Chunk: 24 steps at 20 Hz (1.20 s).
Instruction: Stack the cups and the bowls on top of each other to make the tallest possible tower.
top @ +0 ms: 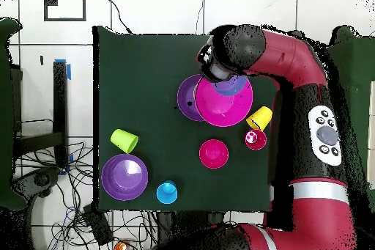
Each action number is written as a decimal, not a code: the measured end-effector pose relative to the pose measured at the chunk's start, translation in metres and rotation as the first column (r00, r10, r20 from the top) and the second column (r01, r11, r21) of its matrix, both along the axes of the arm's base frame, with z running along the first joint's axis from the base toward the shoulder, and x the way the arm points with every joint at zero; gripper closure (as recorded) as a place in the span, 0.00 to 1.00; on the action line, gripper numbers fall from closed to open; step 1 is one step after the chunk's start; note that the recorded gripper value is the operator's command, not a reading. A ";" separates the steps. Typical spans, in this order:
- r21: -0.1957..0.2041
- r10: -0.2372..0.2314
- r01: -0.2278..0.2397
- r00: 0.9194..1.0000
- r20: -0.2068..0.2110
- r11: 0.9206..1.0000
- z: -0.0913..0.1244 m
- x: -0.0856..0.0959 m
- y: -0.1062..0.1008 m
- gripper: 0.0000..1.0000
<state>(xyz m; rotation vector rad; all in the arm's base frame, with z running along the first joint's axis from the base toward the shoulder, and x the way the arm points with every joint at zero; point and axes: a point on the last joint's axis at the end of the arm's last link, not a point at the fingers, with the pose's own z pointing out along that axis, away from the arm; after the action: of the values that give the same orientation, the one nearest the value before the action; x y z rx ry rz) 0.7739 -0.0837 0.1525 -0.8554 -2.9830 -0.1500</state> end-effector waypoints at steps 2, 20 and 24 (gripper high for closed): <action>0.000 0.004 -0.004 1.000 0.001 1.000 0.000 0.001 0.003 1.00; -0.008 0.033 -0.033 0.998 0.054 0.999 0.016 0.025 0.032 0.00; -0.008 0.031 -0.031 0.998 0.061 0.999 0.019 0.027 0.031 0.00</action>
<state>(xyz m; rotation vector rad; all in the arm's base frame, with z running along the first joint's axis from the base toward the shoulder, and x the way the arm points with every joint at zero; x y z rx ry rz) 0.8011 -0.0524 0.1716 -0.8193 -3.0539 -0.1680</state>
